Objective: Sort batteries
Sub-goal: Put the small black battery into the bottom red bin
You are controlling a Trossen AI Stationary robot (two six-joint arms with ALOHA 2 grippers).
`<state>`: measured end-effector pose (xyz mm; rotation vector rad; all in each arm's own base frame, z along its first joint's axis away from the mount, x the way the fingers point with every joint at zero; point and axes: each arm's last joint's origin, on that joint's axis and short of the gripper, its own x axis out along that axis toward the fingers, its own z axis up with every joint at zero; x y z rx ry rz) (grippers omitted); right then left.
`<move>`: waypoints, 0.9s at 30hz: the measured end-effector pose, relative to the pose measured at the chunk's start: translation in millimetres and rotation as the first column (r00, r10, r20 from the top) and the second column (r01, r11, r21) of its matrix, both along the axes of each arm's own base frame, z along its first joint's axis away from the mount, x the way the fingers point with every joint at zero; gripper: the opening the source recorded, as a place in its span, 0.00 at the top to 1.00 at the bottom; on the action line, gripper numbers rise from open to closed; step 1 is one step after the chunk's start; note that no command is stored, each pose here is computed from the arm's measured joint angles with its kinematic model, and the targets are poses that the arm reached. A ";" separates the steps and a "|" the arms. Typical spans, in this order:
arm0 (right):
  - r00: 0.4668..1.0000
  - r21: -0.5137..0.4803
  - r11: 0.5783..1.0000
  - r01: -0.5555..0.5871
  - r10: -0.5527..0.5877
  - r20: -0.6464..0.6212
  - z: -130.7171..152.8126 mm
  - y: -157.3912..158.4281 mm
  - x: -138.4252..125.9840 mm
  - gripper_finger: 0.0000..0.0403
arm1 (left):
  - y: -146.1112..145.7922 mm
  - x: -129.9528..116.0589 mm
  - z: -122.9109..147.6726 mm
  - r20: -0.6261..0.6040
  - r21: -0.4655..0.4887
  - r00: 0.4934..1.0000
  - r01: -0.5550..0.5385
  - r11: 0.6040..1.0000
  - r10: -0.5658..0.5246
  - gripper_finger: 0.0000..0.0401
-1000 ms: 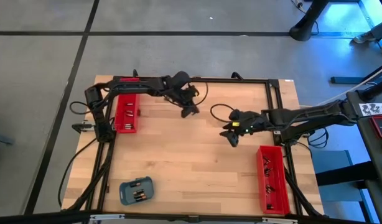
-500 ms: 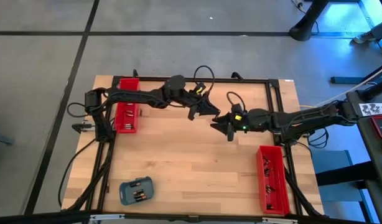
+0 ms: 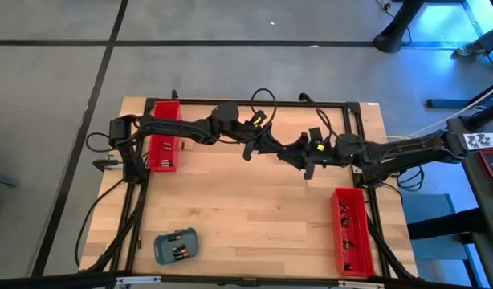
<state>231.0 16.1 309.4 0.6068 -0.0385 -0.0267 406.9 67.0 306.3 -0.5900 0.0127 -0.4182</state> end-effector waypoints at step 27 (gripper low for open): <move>0.998 -0.040 0.999 -0.034 0.032 -0.061 -2.7 0.9 -0.1 0.92 | 2.1 0.9 0.5 0.006 -0.008 0.997 -0.082 0.997 0.082 0.95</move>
